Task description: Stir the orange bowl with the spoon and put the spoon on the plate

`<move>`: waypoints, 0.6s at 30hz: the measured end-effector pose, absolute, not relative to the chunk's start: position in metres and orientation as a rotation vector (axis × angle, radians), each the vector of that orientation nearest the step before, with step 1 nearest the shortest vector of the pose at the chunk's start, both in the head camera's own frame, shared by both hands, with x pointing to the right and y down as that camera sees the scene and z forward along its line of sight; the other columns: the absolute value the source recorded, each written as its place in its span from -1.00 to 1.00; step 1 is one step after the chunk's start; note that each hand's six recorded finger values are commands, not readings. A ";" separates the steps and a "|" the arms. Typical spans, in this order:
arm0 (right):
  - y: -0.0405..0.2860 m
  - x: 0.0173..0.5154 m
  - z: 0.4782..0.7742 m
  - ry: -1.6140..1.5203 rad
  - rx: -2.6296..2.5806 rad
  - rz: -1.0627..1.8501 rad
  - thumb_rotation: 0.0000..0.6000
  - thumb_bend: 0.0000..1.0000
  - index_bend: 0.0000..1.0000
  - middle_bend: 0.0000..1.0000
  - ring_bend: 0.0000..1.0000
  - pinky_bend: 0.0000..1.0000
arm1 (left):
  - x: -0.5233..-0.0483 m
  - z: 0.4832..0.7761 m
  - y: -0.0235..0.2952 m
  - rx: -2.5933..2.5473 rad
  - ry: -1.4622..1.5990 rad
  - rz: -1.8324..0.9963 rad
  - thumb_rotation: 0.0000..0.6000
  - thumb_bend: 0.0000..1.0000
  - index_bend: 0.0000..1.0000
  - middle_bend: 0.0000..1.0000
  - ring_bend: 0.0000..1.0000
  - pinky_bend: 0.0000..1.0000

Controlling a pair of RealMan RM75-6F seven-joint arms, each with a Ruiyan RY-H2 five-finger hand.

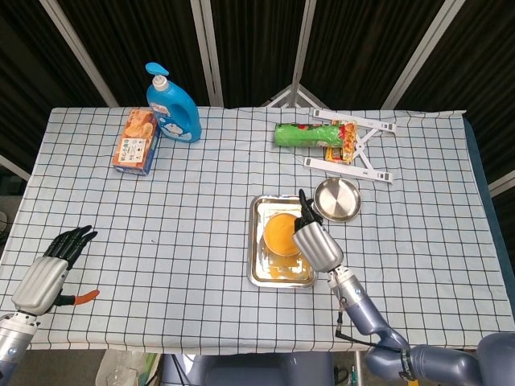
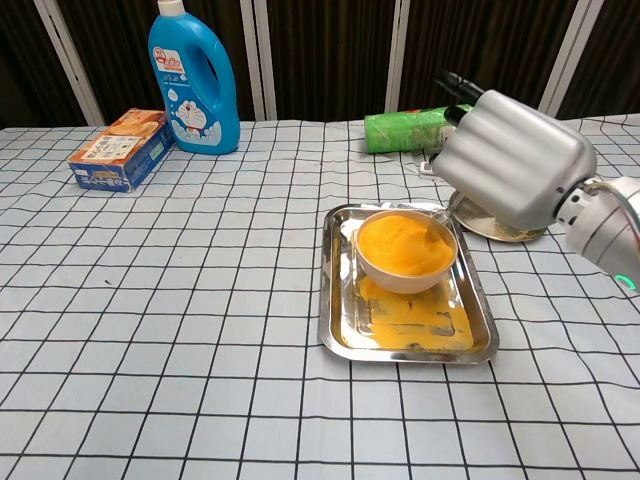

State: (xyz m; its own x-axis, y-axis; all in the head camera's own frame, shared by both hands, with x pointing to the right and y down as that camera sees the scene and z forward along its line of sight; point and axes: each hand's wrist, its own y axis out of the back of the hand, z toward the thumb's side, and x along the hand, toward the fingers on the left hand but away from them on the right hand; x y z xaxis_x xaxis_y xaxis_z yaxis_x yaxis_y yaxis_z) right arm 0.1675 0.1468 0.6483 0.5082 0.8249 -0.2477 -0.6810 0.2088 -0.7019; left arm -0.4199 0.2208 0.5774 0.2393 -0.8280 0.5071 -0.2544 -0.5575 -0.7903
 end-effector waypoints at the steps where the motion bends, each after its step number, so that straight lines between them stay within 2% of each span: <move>1: 0.146 0.169 0.648 -0.196 -0.861 1.060 1.00 0.00 0.33 0.16 -0.40 -1.00 | -0.420 0.577 0.221 -1.950 0.987 -1.316 1.00 -1.00 -1.00 -1.00 -1.00 -1.00; 18: 0.154 0.171 0.658 -0.210 -0.932 1.094 1.00 0.00 0.33 0.16 -0.40 -1.00 | -0.420 0.578 0.221 -1.954 0.986 -1.317 1.00 -1.00 -1.00 -1.00 -1.00 -1.00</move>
State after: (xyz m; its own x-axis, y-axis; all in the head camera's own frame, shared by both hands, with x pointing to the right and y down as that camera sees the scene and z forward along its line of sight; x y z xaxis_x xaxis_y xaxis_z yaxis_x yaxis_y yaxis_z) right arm 0.1713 0.1537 0.6577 0.4809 0.8299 -0.2829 -0.6662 0.1361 -0.7332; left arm -0.4199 0.2208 0.5777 0.2397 -0.8267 0.5090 -0.2550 -0.5595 -0.7886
